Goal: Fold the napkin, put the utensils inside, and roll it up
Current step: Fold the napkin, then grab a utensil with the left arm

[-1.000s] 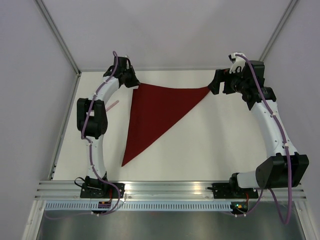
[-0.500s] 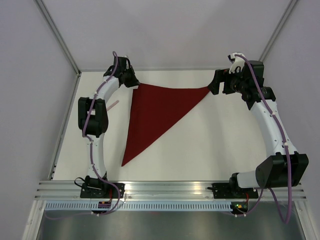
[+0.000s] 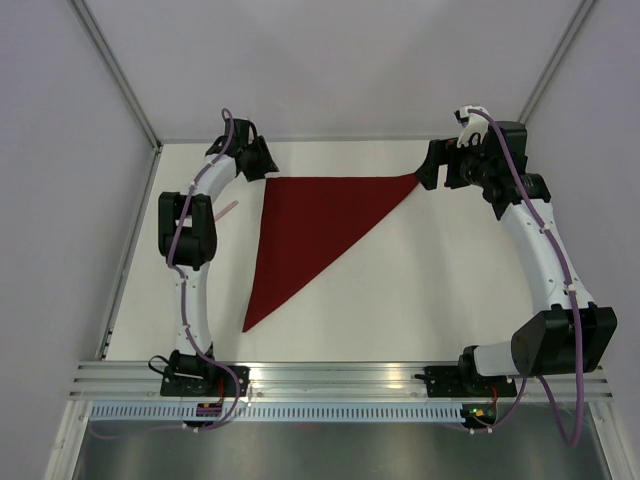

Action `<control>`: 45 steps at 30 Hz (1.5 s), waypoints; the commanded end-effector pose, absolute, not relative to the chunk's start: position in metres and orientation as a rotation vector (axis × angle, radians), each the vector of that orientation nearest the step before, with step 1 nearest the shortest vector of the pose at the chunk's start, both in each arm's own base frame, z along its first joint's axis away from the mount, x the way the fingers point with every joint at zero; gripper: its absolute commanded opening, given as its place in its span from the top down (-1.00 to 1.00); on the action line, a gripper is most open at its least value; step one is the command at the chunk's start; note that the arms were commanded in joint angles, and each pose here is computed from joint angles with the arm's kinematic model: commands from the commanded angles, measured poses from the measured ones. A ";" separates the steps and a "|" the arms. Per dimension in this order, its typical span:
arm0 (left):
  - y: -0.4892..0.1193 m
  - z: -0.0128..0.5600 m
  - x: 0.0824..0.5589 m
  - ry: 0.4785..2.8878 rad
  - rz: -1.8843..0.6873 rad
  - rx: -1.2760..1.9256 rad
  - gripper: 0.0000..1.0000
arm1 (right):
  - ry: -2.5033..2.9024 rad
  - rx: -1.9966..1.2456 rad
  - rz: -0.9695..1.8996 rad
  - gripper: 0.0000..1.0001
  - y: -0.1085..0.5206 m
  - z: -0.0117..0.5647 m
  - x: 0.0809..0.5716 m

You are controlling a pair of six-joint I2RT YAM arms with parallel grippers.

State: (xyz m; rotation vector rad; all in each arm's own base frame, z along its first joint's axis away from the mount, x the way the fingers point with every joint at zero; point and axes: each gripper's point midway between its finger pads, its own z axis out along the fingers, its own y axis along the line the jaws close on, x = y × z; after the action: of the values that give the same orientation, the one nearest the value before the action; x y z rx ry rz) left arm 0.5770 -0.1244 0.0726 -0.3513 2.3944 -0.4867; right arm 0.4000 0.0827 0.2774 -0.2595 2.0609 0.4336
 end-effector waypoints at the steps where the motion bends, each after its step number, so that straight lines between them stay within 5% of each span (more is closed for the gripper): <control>1: -0.100 0.101 0.590 2.303 -0.410 -0.389 -0.16 | 2.068 -0.249 0.419 -0.96 0.082 0.278 0.401; 4: -0.081 0.122 0.579 2.255 -0.333 -0.438 -0.33 | 2.068 -0.253 0.419 -0.96 0.082 0.278 0.401; 21: 0.003 0.083 0.434 1.987 0.077 -1.459 -0.09 | 2.068 -0.289 0.459 -0.96 0.091 0.275 0.397; 45: 0.023 0.047 0.447 1.623 0.156 -2.089 -0.24 | 2.077 -0.355 0.507 -0.96 0.102 0.266 0.395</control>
State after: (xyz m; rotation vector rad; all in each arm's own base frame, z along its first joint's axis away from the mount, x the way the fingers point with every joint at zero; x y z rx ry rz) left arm 0.4361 0.0203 0.0410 -1.9876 1.7308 0.1893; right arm 0.3966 0.0971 0.2689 -0.3296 2.0726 0.4922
